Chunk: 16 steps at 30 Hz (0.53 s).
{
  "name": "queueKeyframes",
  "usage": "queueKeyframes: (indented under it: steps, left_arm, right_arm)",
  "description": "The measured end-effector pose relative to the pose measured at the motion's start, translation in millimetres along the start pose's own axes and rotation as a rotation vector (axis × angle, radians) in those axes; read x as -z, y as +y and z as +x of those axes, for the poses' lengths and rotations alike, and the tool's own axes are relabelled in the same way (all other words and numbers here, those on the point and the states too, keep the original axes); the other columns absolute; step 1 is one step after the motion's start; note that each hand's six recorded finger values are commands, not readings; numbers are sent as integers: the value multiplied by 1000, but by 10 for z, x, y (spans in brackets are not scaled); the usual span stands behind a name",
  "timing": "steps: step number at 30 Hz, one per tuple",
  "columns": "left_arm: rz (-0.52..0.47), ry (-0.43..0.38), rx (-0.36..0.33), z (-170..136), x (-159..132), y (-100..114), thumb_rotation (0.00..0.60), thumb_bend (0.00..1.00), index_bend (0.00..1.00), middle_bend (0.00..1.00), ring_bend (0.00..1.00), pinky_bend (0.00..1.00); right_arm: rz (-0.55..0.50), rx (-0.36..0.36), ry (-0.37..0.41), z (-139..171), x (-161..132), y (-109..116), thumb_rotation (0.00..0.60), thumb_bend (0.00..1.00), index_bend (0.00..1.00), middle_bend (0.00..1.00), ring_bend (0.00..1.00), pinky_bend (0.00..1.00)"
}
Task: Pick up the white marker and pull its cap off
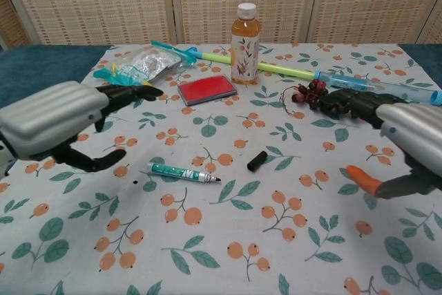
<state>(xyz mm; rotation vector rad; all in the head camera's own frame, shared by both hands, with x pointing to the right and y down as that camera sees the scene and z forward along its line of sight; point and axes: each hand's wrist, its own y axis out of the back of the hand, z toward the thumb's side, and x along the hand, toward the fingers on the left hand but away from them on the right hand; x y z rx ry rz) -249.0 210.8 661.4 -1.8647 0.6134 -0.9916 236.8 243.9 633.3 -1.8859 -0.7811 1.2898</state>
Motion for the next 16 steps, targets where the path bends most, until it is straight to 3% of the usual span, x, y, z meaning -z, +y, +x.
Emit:
queueKeyframes:
  steps: [4,7,10,13,16]
  left_arm:
    - [-39,159,-33,-590,516,211,600,401,5,4,0,105]
    - [-43,288,-104,-958,793,319,600,402,4,2,0,97]
    - [-7,416,-166,-1348,1074,379,600,408,1,0,0,93]
    - [32,480,-169,-1476,1270,391,600,410,0,0,0,99]
    - [23,483,-166,-1509,1299,403,600,410,0,0,0,102]
  right_arm:
    - [128,-40,-70,471,516,319,600,329,0,0,0,0]
    - [189,29,-191,858,920,665,600,323,0,0,0,0]
    - [181,96,-264,1125,1064,851,600,314,0,0,0,0]
    - [157,149,-286,1251,1142,988,600,305,0,0,0,0]
    - [156,142,-305,1314,1202,994,600,305,0,0,0,0]
